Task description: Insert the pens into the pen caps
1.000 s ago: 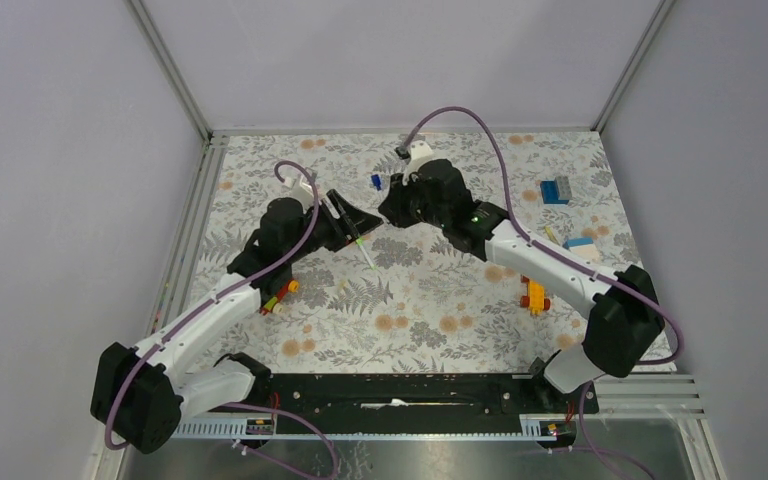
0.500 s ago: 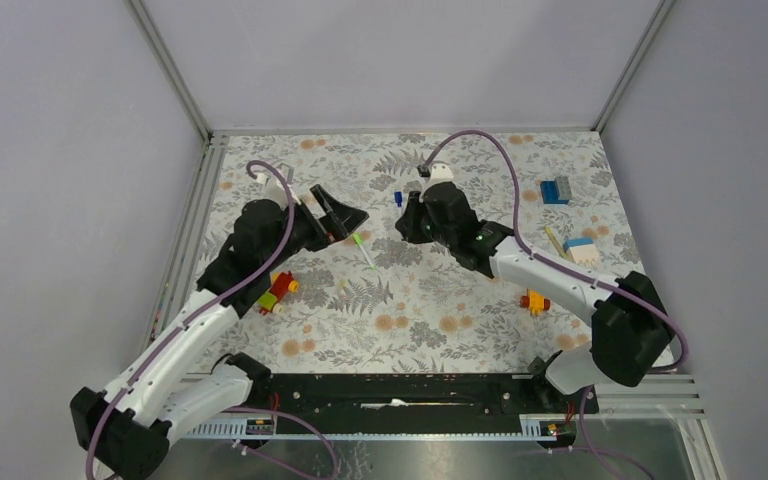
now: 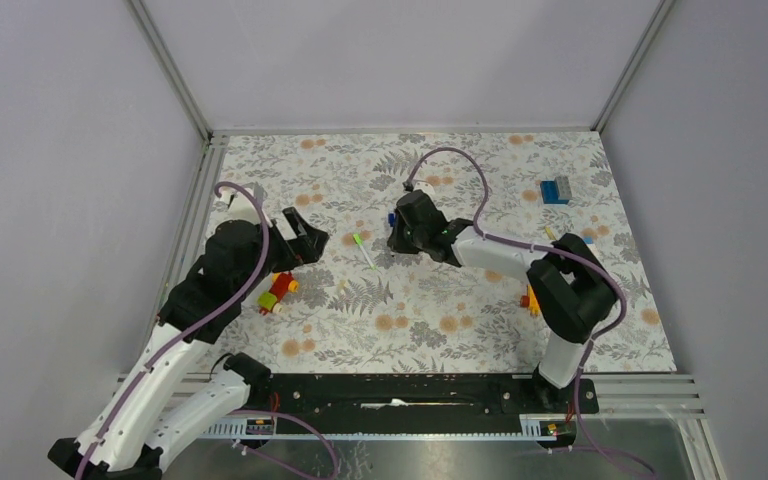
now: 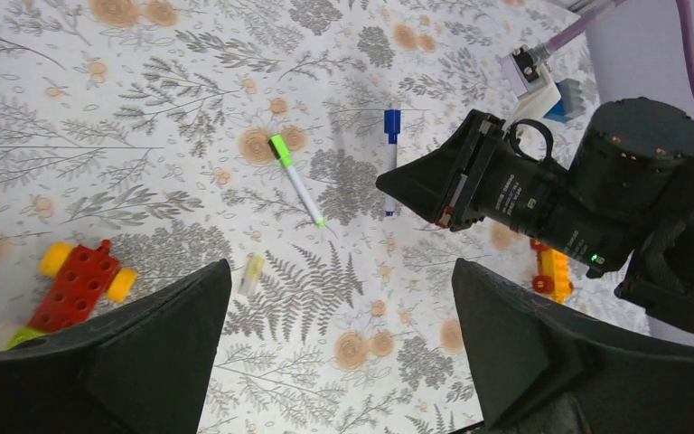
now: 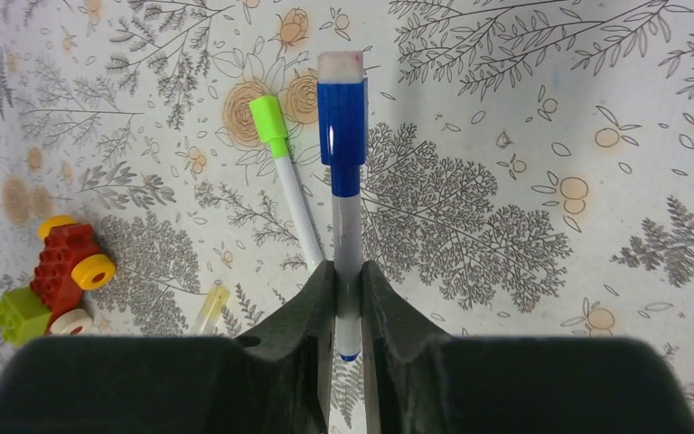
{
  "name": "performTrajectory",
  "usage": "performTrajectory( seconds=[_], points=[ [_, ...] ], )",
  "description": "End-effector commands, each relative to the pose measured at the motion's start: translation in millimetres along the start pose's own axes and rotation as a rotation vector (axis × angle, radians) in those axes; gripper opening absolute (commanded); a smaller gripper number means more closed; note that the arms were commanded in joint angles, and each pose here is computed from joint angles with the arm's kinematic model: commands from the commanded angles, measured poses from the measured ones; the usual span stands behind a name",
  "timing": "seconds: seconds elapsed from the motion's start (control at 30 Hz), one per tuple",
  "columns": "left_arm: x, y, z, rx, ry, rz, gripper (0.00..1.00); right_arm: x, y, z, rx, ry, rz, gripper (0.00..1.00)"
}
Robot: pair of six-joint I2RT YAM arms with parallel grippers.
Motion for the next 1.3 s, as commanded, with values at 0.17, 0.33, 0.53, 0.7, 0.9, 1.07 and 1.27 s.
performTrajectory(
  seconds=[0.17,0.33,0.53,0.7,0.9,1.07,1.27],
  points=[
    [8.5,3.1,26.5,-0.086,-0.106,-0.015,0.99,0.4,-32.2,4.2,0.04,-0.053,0.014,0.0],
    [25.2,-2.6,38.3,-0.102,-0.111,0.026,0.99,12.4,-40.9,-6.7,0.099,-0.057,0.05,0.03],
    [26.9,0.2,37.7,-0.072,-0.12,0.02,0.99,23.2,-48.7,-12.3,0.125,-0.067,0.081,0.15],
    [25.8,0.4,35.3,-0.06,-0.137,0.025,0.99,22.3,-48.3,-15.3,0.143,-0.064,0.08,0.29],
    [16.6,9.3,28.2,-0.031,-0.156,0.003,0.99,4.6,-34.8,-17.6,0.119,-0.029,0.066,0.55],
    [17.0,9.2,34.1,-0.046,-0.189,-0.013,0.99,-30.4,-3.6,-43.1,0.158,0.056,0.016,0.68],
    [22.3,6.2,37.0,-0.046,-0.192,0.0,0.99,-68.8,46.7,-110.2,0.329,0.097,-0.076,0.74]
  ],
)
Point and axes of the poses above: each gripper's point midway between its finger pads, its own y axis back along the fingers, its own z axis along the line the jaws close on, x = y × z, the point moved 5 cm from there along y, back along the fingers, and after that the axes turned 5 degrees about y, right-handed, at the moved point
